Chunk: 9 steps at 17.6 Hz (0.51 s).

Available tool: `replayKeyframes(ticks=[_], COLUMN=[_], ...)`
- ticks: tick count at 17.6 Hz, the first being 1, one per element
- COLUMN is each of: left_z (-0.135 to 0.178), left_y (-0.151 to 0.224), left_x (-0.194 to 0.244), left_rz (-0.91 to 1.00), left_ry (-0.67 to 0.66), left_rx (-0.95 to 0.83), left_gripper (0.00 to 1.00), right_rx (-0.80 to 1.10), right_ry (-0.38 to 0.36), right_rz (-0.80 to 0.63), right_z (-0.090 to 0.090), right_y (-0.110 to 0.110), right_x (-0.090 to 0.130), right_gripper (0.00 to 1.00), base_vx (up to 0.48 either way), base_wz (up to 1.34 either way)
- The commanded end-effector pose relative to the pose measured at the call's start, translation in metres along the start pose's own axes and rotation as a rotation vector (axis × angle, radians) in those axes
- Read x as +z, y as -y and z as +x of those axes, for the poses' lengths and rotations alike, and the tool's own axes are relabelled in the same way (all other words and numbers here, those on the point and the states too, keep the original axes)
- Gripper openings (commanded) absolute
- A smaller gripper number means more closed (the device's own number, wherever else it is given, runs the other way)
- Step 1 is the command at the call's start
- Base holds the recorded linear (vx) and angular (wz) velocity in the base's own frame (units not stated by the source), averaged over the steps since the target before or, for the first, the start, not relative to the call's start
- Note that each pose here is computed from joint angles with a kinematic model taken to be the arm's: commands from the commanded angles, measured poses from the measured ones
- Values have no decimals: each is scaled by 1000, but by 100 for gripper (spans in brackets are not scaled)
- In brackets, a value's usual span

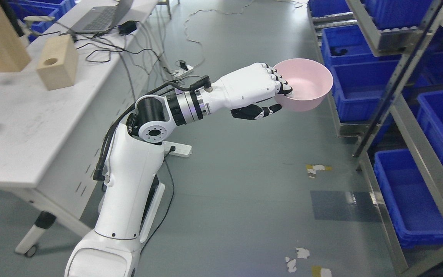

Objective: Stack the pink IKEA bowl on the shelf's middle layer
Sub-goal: 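Hold the bowl in the left hand while the robot turns to the rack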

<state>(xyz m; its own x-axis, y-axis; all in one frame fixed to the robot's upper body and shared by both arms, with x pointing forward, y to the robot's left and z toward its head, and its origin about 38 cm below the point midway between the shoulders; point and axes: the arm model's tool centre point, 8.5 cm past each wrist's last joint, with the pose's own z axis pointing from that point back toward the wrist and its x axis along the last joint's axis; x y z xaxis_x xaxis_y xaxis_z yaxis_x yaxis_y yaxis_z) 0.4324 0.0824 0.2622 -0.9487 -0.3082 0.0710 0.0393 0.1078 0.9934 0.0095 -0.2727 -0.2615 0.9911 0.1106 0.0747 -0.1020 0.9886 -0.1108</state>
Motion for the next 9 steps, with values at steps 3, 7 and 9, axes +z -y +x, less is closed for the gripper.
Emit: replayKeyframes(ticks=[3, 7, 9], left_z=[23, 29, 30], left_y=[6, -3, -8], left_x=[-17, -18, -16], left_rz=[-1, 35, 50], left_ry=[102, 124, 124], left_rx=[5, -2, -11], left_gripper=[6, 6, 6], right_rx=[2, 2, 2], right_ry=[-9, -9, -9], right_rz=[-18, -18, -18], right_z=[-10, -10, -10], right_y=[10, 10, 10], right_x=[0, 0, 0], right_gripper=[100, 100, 100], base_vx=[133, 82, 65], base_wz=[-970, -1604, -1887])
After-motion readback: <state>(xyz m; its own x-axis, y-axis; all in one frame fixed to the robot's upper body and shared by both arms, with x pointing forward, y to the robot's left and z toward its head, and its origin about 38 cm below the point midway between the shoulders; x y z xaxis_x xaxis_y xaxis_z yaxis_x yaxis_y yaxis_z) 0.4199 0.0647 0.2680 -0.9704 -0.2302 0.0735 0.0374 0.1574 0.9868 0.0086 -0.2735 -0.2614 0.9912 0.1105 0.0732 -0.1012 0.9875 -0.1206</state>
